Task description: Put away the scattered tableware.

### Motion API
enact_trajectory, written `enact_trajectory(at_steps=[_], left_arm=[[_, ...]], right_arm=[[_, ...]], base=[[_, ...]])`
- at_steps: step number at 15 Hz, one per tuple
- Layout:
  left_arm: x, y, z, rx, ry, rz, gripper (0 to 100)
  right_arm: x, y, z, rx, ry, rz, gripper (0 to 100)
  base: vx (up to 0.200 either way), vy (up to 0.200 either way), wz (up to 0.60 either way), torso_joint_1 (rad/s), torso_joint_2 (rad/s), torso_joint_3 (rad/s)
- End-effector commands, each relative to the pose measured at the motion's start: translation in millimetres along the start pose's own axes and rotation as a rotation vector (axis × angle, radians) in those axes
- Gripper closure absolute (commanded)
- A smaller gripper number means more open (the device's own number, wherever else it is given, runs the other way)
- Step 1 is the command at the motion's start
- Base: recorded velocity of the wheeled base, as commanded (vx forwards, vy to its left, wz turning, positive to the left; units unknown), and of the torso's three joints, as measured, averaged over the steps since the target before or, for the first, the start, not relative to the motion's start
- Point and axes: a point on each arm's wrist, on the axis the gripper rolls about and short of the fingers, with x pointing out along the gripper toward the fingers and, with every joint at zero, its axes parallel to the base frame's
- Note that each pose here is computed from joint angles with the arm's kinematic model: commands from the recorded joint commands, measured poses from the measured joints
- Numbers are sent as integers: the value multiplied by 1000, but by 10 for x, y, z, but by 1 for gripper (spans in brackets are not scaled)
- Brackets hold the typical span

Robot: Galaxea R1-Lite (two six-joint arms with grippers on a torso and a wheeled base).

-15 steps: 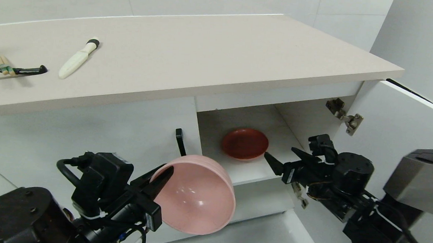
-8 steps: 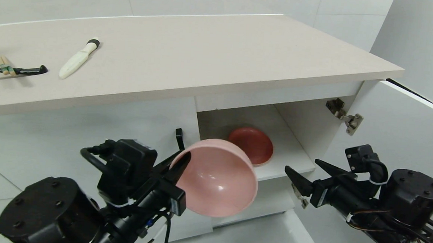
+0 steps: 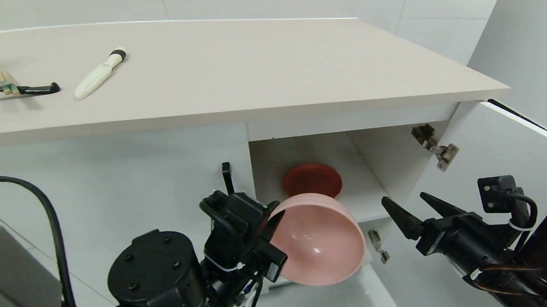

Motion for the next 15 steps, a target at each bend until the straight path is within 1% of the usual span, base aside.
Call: enact_trajectory(at_steps=[1,2,3,4,5,6,7,9,14,15], left_arm=[[83,-71,-81,8,20,7,100],[112,-83,-89,4,21,21,100],[172,-107,-93,-18,18,45,100],[230,-128,-85,-49,10,72,100],[327,-157,-77,-76,0,119,100],[327,-157,-77,-76,0,119,100],[499,-220,-60,-118,-24,194,100],[556,-241,-52,-134,-34,215,100],[554,-236,-33,-153,-41,216,100],[551,-238,-27,-166,-44,215,100]], right_arm=[[-11,1,31,0,-13,1,0],[-12,3,41,1,-18,2,0],[21,14,94,2,-45,8,0],[63,28,159,-1,-78,14,0],[108,49,220,-2,-109,22,0],[113,51,225,-2,-112,23,0],[141,56,247,-52,-125,24,0],[129,62,238,-93,-120,23,0],[63,226,298,-82,-145,88,0],[43,239,320,-79,-154,94,0]], base=[[0,0,0,0,0,0],[0,0,0,0,0,0],[0,0,0,0,0,0],[0,0,0,0,0,0],[0,0,0,0,0,0],[0,0,0,0,0,0],[0,0,0,0,0,0],[0,0,0,0,0,0],[0,0,0,0,0,0],[0,0,0,0,0,0]])
